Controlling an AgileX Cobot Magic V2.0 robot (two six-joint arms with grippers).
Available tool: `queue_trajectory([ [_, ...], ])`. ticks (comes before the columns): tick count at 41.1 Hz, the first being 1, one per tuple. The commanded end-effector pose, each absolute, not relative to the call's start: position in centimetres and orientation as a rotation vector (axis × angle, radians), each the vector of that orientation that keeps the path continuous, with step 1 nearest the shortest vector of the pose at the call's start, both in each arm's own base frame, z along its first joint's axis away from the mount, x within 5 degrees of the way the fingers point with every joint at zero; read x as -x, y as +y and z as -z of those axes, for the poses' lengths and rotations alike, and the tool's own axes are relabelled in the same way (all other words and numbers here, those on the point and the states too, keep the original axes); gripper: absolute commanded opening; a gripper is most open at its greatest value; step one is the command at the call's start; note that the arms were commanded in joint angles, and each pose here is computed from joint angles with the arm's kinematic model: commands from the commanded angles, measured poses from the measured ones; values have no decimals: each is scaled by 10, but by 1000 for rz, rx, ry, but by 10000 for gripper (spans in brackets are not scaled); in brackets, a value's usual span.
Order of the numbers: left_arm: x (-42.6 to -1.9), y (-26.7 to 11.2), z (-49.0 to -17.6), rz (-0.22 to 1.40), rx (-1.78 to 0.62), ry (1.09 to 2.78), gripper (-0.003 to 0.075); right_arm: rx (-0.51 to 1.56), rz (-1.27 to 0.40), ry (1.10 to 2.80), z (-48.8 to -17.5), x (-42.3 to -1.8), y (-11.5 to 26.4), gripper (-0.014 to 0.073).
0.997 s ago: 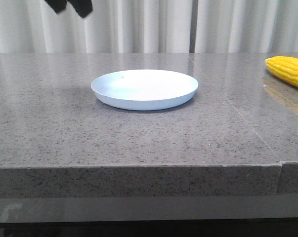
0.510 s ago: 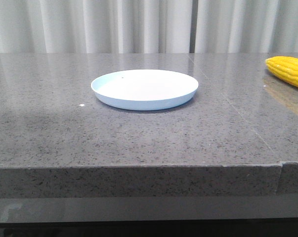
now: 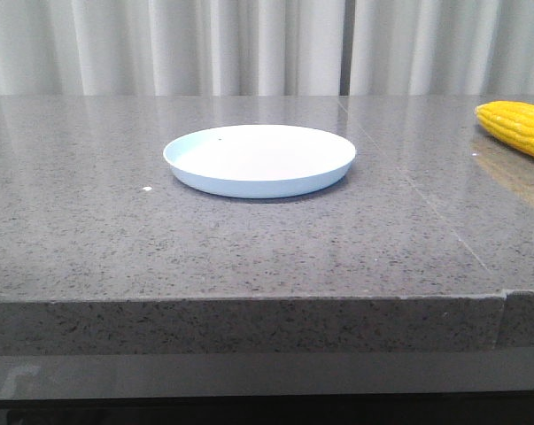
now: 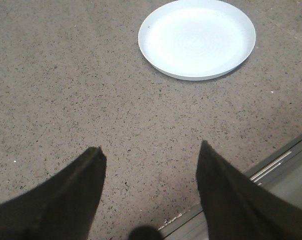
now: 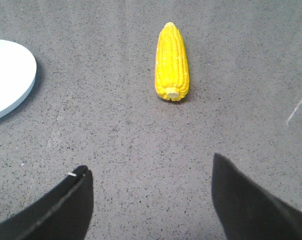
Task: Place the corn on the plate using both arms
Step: 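Release the plate and raise the left gripper away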
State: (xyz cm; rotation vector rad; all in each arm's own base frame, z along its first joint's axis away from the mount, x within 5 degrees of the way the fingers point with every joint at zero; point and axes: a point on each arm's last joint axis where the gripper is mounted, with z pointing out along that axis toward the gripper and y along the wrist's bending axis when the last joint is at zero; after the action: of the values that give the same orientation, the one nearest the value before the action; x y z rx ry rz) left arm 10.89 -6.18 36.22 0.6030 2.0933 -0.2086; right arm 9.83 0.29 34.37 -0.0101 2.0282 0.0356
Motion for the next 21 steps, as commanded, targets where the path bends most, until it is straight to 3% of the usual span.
queue_trajectory([
  [1,-108,-63,-376,253,-572,1982,400,12,-18,1948,-356,-102,2,529],
  [16,-108,-63,-376,252,-573,1984,400,15,-11,1973,-359,-110,2,534],
  [21,-108,-63,-376,252,-573,1984,400,16,-9,2036,-365,-128,2,603],
])
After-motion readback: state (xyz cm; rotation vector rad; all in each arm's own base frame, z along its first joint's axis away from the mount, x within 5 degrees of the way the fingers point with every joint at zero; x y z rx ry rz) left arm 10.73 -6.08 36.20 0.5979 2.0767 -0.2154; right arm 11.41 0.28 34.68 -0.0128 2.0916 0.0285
